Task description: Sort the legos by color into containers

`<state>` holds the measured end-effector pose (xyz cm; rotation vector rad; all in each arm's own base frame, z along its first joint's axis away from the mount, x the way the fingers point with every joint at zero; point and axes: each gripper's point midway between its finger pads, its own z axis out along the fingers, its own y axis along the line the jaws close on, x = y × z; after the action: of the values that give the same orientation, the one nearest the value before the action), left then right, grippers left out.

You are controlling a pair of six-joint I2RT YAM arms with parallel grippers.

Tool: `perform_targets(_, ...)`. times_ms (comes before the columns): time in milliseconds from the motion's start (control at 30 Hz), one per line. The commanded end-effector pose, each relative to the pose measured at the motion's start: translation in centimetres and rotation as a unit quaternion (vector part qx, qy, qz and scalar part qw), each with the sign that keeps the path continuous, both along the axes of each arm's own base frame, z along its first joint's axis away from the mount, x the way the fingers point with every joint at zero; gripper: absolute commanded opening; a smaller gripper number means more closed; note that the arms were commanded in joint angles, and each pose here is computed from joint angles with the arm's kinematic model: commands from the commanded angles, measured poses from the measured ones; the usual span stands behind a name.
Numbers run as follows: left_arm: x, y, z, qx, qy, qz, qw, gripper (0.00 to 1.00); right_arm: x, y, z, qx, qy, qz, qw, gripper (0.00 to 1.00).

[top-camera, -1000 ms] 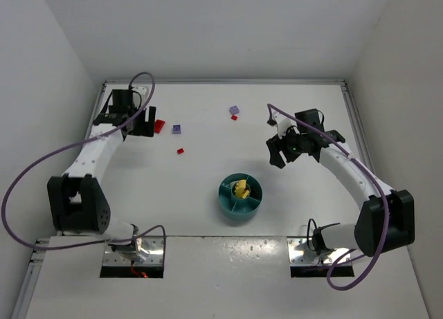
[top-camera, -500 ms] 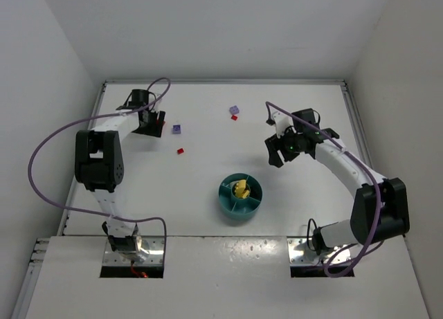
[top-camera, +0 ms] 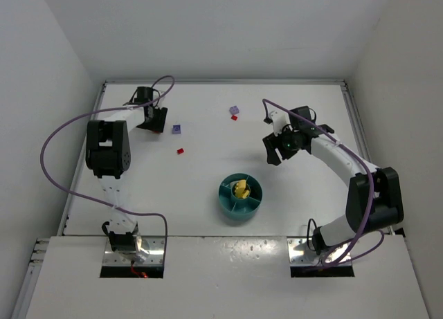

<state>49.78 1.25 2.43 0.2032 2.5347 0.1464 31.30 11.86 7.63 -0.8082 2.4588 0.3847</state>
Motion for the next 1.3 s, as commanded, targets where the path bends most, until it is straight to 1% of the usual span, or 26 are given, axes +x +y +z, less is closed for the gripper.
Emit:
perform_targets(0, 2.3, -0.7, 1.1, -0.006, -0.029, -0.013, 0.999, 0.67, 1.6, 0.3, 1.3, 0.01, -0.021, -0.009, 1.0, 0.68)
perform_targets(67, 2.5, -0.7, 0.9, -0.006, -0.028, -0.013, 0.999, 0.63, 1.4, 0.2, 1.2, 0.008, -0.016, -0.009, 1.0, 0.68)
perform_targets(100, 2.7, -0.8, 0.7, -0.01, -0.028, -0.015, 0.999, 0.59, 1.4, 0.2, 1.2, 0.008, -0.016, -0.009, 1.0, 0.68)
perform_targets(267, 3.2, -1.0, 0.3, -0.012, -0.027, -0.024, 0.999, 0.45, 1.4, 0.2, 1.2, 0.008, -0.016, -0.009, 1.0, 0.68)
perform_targets(400, 2.9, -1.2, 1.2, -0.004, -0.032, -0.052, 0.998, 0.3, 1.2, 0.4, 1.5, 0.013, -0.015, -0.006, 1.0, 0.67)
perform_targets(433, 1.9, -1.2, 2.2, -0.002, -0.03, -0.063, 0.998, 0.25, 1.2, 0.4, 1.5, 0.013, -0.015, -0.006, 1.0, 0.67)
perform_targets(500, 0.7, -1.8, 4.0, 0.012, -0.035, -0.108, 0.993, 0.21, 1.2, 0.3, 2.6, 0.015, -0.034, -0.002, 0.999, 0.65)
perform_targets(533, -1.2, -2.1, 6.4, 0.013, -0.035, -0.132, 0.99, 0.2, 1.0, 0.3, 2.6, 0.015, -0.035, -0.002, 0.999, 0.65)
perform_targets(600, -3.8, -3.9, 9.0, -0.011, -0.026, -0.21, 0.977, 0.2, 0.6, 0.4, 2.9, 0.021, -0.038, 0.001, 0.999, 0.65)
perform_targets(633, -4.7, -5.0, 12.8, 0.007, -0.049, -0.279, 0.959, 0.2, 0.4, 0.3, 3.1, 0.022, -0.042, 0.001, 0.999, 0.65)
perform_targets(667, -9.1, -6.8, 13.0, -0.031, 0.012, -0.334, 0.942, 0.2, 0.3, 0.5, 3.5, 0.027, -0.046, 0.004, 0.999, 0.65)
perform_targets(733, -13.1, -8.5, 15.5, -0.041, 0.052, -0.411, 0.909, 0.2, 0.1, 0.4, 3.6, 0.028, -0.048, 0.004, 0.998, 0.65)
perform_targets(767, -16.1, -9.8, 17.4, -0.04, 0.08, -0.467, 0.88, 0.2, -0.3, 0.5, 3.4, 0.031, -0.045, 0.006, 0.998, 0.65)
perform_targets(800, -16.8, -10.3, 18.6, -0.036, 0.072, -0.455, 0.887, 0.18, -0.3, 0.5, 3.4, 0.031, -0.045, 0.006, 0.998, 0.65)
perform_targets(833, -19.0, -11.6, 17.7, -0.02, 0.087, -0.493, 0.866, 0.15, -0.6, 0.6, 3.7, 0.035, -0.045, 0.009, 0.998, 0.65)
perform_targets(867, -21.1, -11.9, 19.7, 0.009, 0.053, -0.52, 0.852, 0.07, -0.6, 0.8, 3.7, 0.04, -0.043, 0.012, 0.998, 0.65)
perform_targets(933, -23.4, -13.0, 20.0, 0.043, 0.042, -0.554, 0.83, 0.02, -1.0, 1.1, 4.0, 0.049, -0.042, 0.018, 0.998, 0.65)
perform_targets(967, -24.9, -14.4, 20.5, 0.037, 0.035, -0.565, 0.823, 0.02, -1.6, 1.7, 4.6, 0.064, -0.041, 0.035, 0.996, 0.65)
perform_targets(1000, -25.4, -15.2, 20.5, 0.023, 0.033, -0.573, 0.819, 0.02, -1.8, 2.1, 5.7, 0.077, -0.058, 0.049, 0.994, 0.65)
perform_targets(1067, -26.4, -16.9, 21.3, -0.006, 0.022, -0.589, 0.808, 0.02, -3.3, 3.9, 7.3, 0.132, -0.062, 0.092, 0.985, 0.65)
perform_targets(1100, -26.7, -18.3, 22.8, -0.034, -0.014, -0.598, 0.801, 0.02, -4.0, 4.7, 8.2, 0.159, -0.059, 0.105, 0.98, 0.65)
perform_targets(1133, -26.8, -19.1, 23.4, -0.045, -0.034, -0.598, 0.799, 0.02, -5.0, 6.2, 9.3, 0.209, -0.036, 0.133, 0.968, 0.65)
perform_targets(1167, -27.1, -20.1, 24.1, -0.062, -0.053, -0.591, 0.803, 0.02, -5.7, 7.0, 9.9, 0.238, -0.01, 0.142, 0.961, 0.65)
perform_targets(1200, -26.6, -20.9, 25.5, -0.063, -0.112, -0.588, 0.798, 0.02, -6.6, 8.5, 12.1, 0.297, 0.018, 0.158, 0.941, 0.65)
perform_targets(1233, -26.4, -21.8, 26.8, -0.067, -0.165, -0.571, 0.801, 0.02, -7.1, 9.8, 13.9, 0.351, 0.034, 0.186, 0.917, 0.65)
perform_targets(1267, -26.5, -22.4, 27.3, -0.078, -0.185, -0.566, 0.799, 0.02, -6.6, 10.0, 14.3, 0.358, 0.043, 0.174, 0.916, 0.65)
